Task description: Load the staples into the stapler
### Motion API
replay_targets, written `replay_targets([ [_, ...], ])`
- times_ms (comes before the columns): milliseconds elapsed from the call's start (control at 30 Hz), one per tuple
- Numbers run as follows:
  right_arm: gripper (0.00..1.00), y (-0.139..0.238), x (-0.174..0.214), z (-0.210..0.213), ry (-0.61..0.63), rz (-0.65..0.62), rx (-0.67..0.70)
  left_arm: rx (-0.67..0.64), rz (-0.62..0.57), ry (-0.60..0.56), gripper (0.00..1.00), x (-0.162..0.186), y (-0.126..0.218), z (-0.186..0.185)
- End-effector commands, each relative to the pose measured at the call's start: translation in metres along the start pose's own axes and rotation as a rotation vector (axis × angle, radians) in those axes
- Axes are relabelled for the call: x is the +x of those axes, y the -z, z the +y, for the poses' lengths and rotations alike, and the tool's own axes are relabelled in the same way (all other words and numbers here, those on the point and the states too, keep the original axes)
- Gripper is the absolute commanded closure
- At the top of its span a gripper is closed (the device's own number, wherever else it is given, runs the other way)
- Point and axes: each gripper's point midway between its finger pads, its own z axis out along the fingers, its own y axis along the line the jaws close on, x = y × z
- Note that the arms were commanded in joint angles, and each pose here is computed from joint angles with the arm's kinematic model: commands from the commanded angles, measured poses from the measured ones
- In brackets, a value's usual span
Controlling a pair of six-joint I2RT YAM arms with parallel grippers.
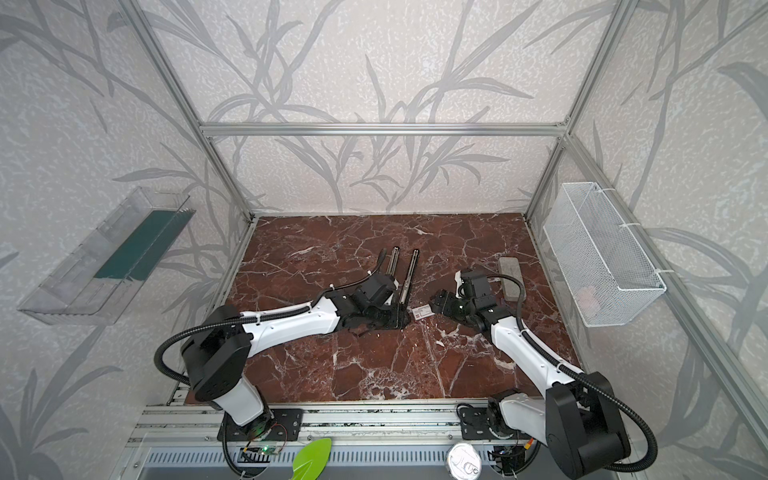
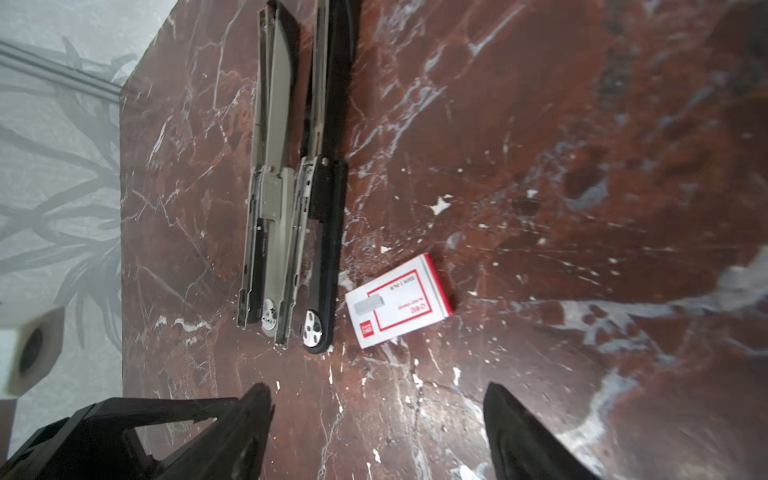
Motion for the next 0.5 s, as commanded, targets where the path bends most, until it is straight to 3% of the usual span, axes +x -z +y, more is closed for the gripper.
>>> replay_targets([
  [0,0.19,0.006,0.005,-0.012,-0.014,0.005,0.022,-0.031,-0.026,0.049,0.41,-0.009,-0.014,-0.003],
  [233,0.19,0.006,0.007,-0.019,-0.031,-0.006,0.019,-0.066,-0.008,0.108,0.41,-0.01,-0.048,-0.003],
  [467,0.2,0.005,0.012,-0.021,-0.031,0.001,0.016,-0.085,-0.016,0.085,0.41,-0.018,-0.068,-0.005],
])
